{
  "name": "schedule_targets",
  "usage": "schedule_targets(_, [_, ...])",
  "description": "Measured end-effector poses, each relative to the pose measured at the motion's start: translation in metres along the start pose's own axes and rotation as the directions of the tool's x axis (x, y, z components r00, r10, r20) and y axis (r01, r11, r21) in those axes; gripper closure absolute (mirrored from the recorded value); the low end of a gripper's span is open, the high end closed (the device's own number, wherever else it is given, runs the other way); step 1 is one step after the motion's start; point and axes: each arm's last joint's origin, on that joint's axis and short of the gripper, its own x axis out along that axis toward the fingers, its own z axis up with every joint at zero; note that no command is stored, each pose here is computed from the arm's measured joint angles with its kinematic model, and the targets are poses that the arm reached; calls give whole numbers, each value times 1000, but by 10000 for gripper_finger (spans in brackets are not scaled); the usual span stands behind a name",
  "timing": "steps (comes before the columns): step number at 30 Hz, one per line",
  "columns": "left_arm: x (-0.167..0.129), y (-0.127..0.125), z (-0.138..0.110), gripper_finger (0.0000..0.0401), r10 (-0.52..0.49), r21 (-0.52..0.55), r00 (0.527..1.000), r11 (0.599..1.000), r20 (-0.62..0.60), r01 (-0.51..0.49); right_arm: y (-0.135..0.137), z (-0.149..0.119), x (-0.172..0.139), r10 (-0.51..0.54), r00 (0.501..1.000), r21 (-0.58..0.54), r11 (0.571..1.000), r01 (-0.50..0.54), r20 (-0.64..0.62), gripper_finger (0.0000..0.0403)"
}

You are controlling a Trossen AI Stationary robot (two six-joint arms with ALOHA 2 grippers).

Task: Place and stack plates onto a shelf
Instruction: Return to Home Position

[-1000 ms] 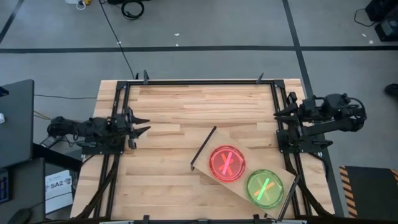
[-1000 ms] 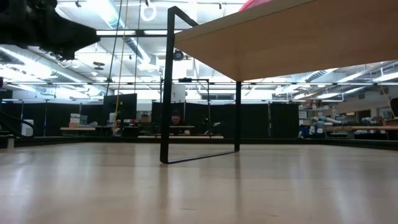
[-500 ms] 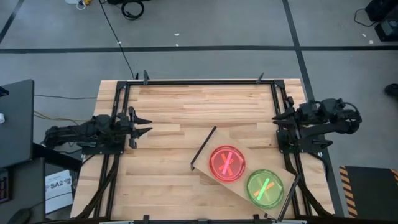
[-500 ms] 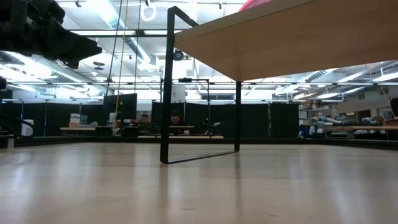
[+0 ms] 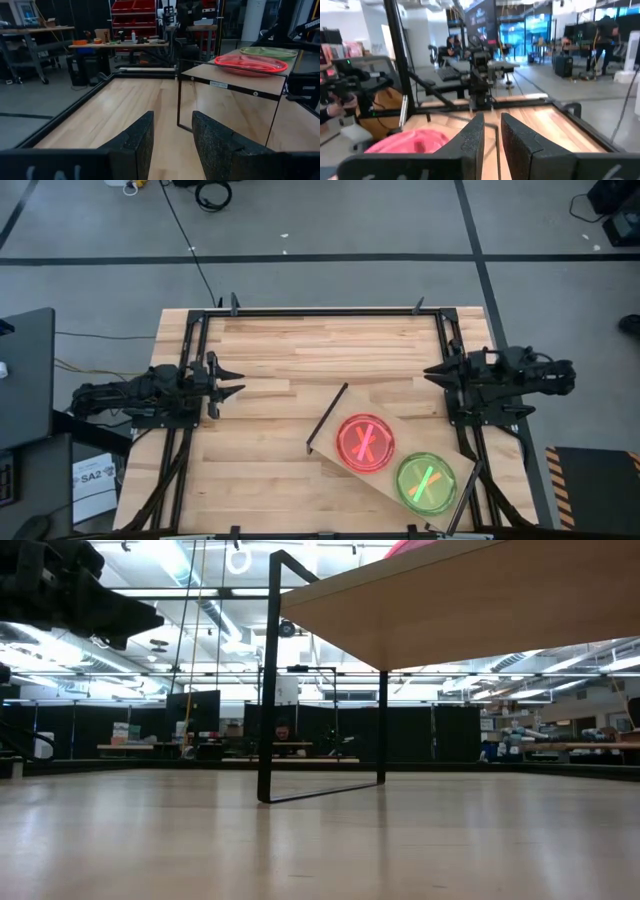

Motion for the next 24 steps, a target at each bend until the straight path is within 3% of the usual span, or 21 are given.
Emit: schedule_targets(24, [0, 0, 0, 260, 0, 2, 1000, 1000, -5, 0, -1, -65, 31, -76, 997, -36, 996, 77, 34, 332])
